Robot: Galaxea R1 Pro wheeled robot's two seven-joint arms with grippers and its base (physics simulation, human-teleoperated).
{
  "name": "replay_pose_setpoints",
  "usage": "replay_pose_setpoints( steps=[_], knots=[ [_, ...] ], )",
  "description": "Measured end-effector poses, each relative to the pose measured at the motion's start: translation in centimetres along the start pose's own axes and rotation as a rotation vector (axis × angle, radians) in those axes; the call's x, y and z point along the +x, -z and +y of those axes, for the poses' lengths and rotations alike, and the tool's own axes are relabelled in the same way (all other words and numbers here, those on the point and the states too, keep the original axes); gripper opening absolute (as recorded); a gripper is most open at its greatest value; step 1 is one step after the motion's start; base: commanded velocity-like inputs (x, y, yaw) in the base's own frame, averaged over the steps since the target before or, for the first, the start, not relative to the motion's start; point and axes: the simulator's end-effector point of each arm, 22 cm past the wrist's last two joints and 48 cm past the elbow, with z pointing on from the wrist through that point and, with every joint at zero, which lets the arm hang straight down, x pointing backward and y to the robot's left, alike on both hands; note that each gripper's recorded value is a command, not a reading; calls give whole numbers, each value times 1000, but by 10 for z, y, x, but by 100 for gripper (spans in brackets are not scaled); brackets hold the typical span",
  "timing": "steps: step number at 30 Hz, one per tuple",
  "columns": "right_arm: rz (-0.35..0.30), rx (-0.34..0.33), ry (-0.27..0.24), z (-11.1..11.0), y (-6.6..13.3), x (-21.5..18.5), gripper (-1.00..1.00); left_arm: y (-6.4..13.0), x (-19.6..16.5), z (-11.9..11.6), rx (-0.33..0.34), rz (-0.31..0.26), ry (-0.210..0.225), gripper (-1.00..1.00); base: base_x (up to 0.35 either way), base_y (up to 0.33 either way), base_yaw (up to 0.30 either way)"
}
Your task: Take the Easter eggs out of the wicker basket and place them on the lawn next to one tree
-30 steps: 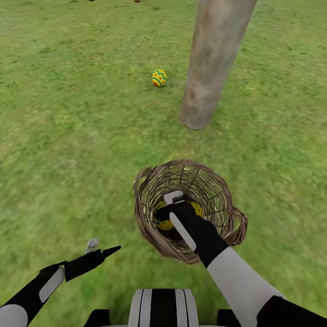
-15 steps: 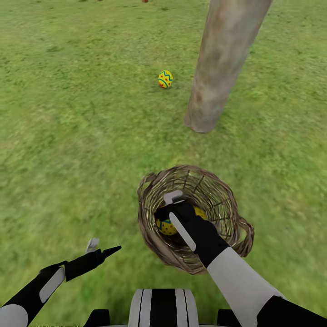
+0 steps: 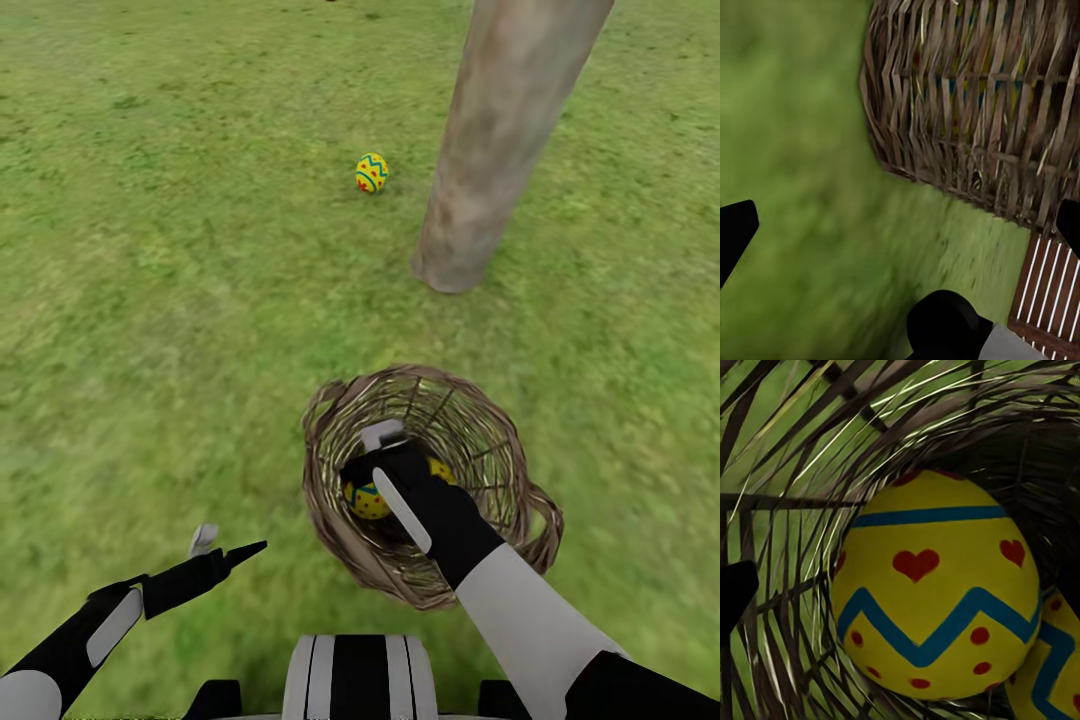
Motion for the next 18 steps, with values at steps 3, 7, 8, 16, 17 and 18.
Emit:
replay_pose_setpoints(
  steps=[3, 7, 8, 16, 17, 18],
  knots=[
    [1, 0, -1, -1, -7, 4, 100, -3, 2, 7, 0, 1, 1, 100, 0, 0, 30],
    [-5, 2, 0, -3, -12, 4, 100, -8, 6, 11, 7, -1, 9, 100, 0, 0, 2],
    [-7, 4, 1, -3, -12, 1, 100, -8, 6, 11, 9, 0, 12, 100, 0, 0, 0],
    [9, -3, -1, -5, -14, 6, 100, -4, 3, 14, 2, -3, 10, 100, 0, 0, 0],
    [9, -3, -1, -5, -14, 5, 100, -4, 3, 14, 2, -3, 10, 100, 0, 0, 0],
    [8, -2, 0, -5, -14, 5, 100, -4, 3, 14, 2, -3, 10, 100, 0, 0, 0]
  ],
)
